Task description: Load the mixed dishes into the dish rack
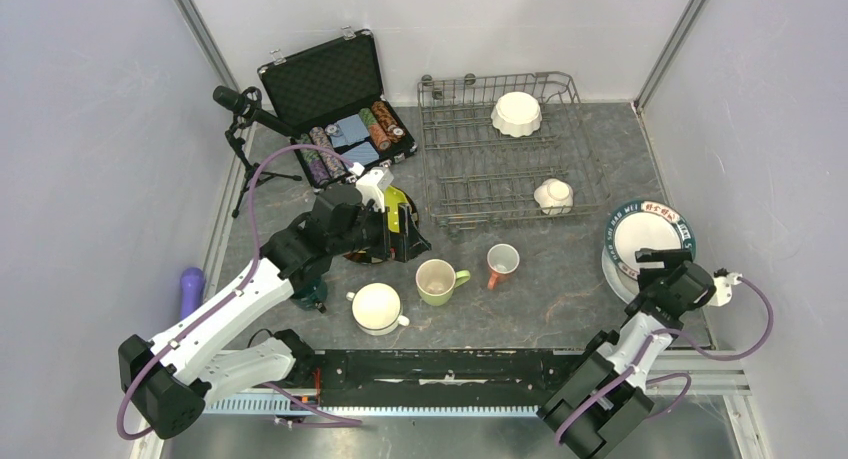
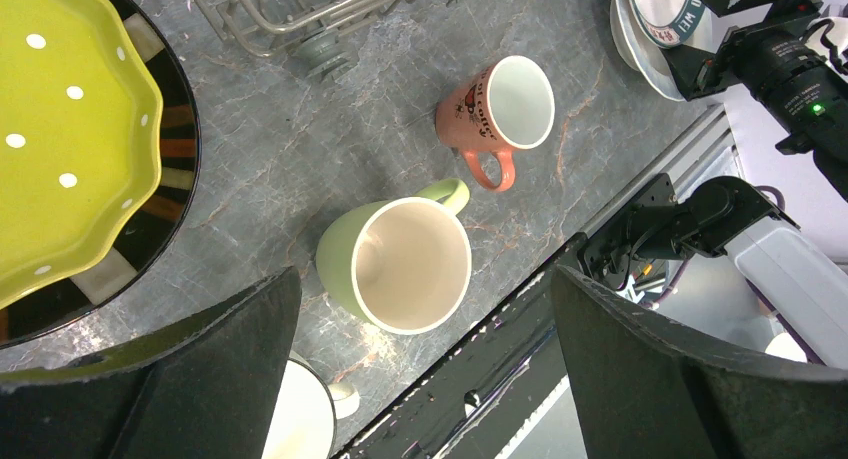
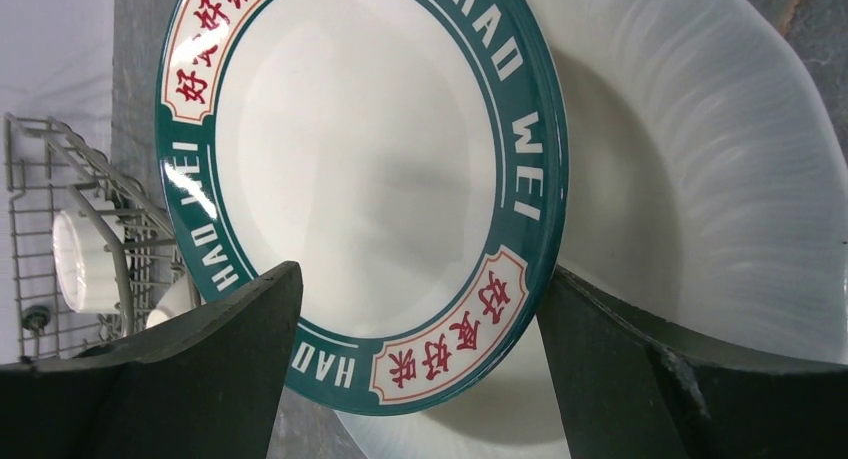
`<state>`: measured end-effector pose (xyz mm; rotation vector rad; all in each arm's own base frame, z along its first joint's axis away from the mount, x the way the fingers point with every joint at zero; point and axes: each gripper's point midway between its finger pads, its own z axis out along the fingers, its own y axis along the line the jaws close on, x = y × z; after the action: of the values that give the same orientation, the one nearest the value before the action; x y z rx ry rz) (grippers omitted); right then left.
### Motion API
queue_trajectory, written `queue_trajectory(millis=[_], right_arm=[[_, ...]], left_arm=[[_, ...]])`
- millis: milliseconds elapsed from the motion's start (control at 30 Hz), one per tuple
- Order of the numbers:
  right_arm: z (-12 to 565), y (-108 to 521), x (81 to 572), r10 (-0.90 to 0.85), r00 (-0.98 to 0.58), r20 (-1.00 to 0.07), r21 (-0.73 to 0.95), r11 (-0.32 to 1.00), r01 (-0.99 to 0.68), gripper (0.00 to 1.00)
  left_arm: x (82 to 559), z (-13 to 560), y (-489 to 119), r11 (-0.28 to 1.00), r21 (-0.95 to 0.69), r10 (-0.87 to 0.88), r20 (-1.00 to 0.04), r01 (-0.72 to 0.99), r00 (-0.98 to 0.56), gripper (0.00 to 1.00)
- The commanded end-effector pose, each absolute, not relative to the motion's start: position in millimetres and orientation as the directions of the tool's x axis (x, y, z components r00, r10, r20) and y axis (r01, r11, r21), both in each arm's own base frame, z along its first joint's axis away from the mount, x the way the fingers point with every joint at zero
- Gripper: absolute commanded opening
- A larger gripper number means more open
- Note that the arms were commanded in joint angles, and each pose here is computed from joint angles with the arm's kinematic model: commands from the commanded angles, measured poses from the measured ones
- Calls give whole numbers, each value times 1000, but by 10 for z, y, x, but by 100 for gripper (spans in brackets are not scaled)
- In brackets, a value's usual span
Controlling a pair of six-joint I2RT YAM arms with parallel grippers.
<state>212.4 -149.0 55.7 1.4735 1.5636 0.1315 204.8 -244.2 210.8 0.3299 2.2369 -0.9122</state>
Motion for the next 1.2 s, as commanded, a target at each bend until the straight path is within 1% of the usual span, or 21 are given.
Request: queue_trajectory(millis=[0,100,200,267,367,400,500,567,600,900,1033,1167], right_arm=[[-53,-1167,1739,909,197,-368,557,46,829,90],[-20,-1172,1746,907,219,-361,567,27,823,86],[100,-1222,1743,893,246,-377,575,17,818,72],[225,-1294,1746,871,277,-406,588,17,808,63],[384,-1355,1739,848,302,-435,599,21,801,41],[439,-1374,1741,843,308,-442,600,23,799,32],[547,-1401,1726,833,310,-457,595,27,803,10],[598,-1396,1719,834,307,-459,592,30,805,2],[629,-1396,1718,832,305,-463,593,34,805,0],[1033,-1502,1719,778,342,-527,619,76,782,0],[1327,-1538,1796,753,317,-577,631,164,758,0],[1829,-1640,1845,674,297,-676,611,288,738,0]], left_arm=[[2089,2158,-2466,709,-490,-9,-725,507,-689,100],[2092,2148,-2460,712,-486,-7,-727,507,-686,100],[2080,2150,-2484,702,-490,2,-724,517,-689,100],[2072,2148,-2499,697,-496,4,-719,518,-695,100],[2071,2156,-2499,696,-497,2,-720,518,-694,100],[2069,2162,-2495,696,-496,2,-722,519,-692,100],[2069,2175,-2482,698,-493,-2,-727,520,-687,100],[2065,2183,-2480,696,-492,-1,-729,523,-684,100],[2062,2184,-2482,694,-491,2,-730,526,-684,100],[2048,2202,-2489,688,-495,2,-730,531,-683,100],[2052,2215,-2489,687,-494,1,-733,533,-680,100],[2054,2226,-2498,685,-496,0,-733,534,-681,100]])
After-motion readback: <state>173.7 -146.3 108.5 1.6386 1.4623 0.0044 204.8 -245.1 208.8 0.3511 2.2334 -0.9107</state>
